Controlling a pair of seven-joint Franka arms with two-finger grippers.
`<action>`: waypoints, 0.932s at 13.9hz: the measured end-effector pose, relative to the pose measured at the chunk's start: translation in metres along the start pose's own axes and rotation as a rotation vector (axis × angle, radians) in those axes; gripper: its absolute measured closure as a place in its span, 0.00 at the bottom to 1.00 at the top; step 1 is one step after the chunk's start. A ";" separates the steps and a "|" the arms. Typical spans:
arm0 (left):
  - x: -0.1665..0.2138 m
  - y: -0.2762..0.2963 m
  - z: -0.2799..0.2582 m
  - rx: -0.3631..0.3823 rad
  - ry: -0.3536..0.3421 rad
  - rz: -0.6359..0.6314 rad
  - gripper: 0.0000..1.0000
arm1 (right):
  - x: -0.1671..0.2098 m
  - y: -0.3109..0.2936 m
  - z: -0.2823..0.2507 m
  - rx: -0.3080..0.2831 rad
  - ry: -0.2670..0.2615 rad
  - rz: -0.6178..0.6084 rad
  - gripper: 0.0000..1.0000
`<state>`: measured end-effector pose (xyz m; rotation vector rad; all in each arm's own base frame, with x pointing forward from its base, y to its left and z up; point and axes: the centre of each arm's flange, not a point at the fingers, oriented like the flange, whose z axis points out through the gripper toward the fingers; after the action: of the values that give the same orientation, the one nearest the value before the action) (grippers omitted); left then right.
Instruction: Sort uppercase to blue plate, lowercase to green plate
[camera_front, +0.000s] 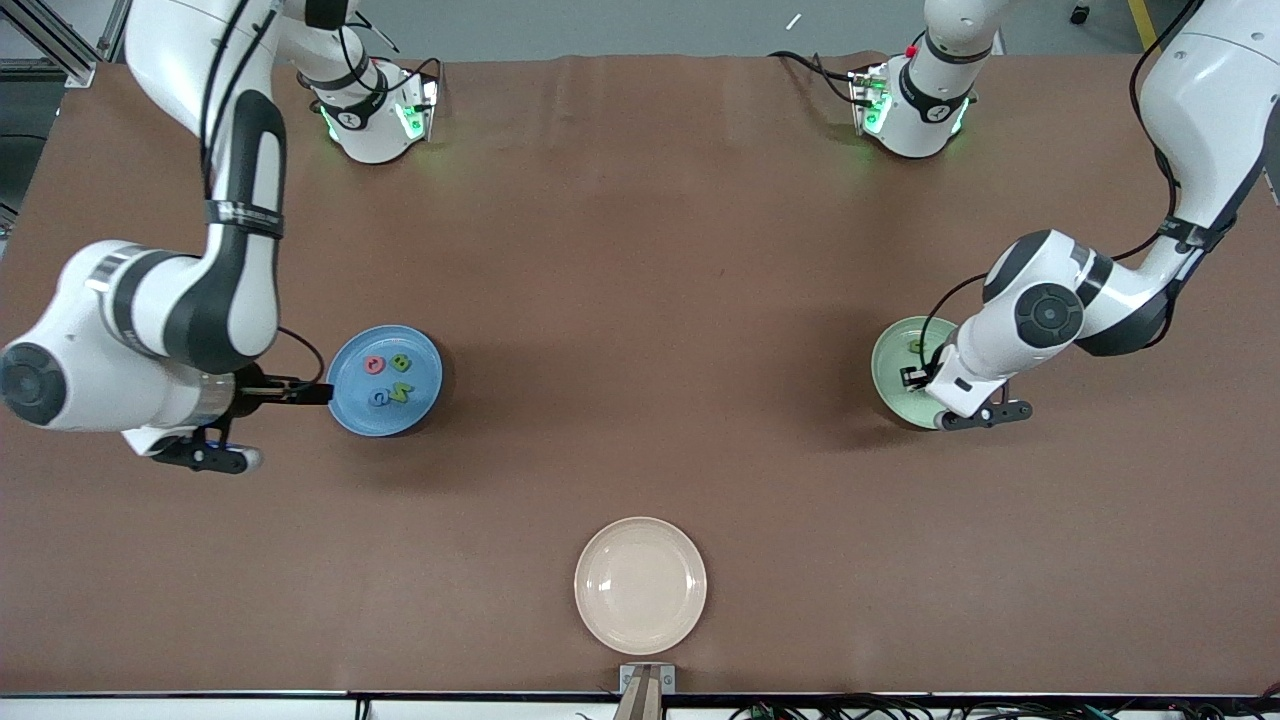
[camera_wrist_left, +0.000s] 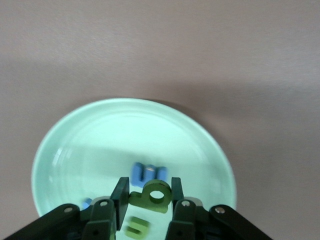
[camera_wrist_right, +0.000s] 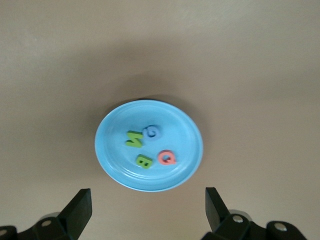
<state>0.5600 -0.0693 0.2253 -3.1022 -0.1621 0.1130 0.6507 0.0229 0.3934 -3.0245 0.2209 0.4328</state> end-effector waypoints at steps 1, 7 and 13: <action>0.000 -0.010 0.003 0.009 0.012 0.018 0.62 | 0.001 0.011 -0.015 -0.002 0.004 -0.009 0.00; 0.002 -0.032 0.016 0.016 0.038 0.070 0.62 | 0.004 0.024 -0.042 -0.020 0.034 -0.043 0.00; 0.002 -0.036 0.030 0.016 0.046 0.092 0.62 | 0.009 0.014 -0.050 -0.012 0.054 -0.063 0.00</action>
<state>0.5560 -0.0321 0.1961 -3.0929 -0.0166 0.0456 0.6707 0.0032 0.4381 -3.0479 0.1265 0.3495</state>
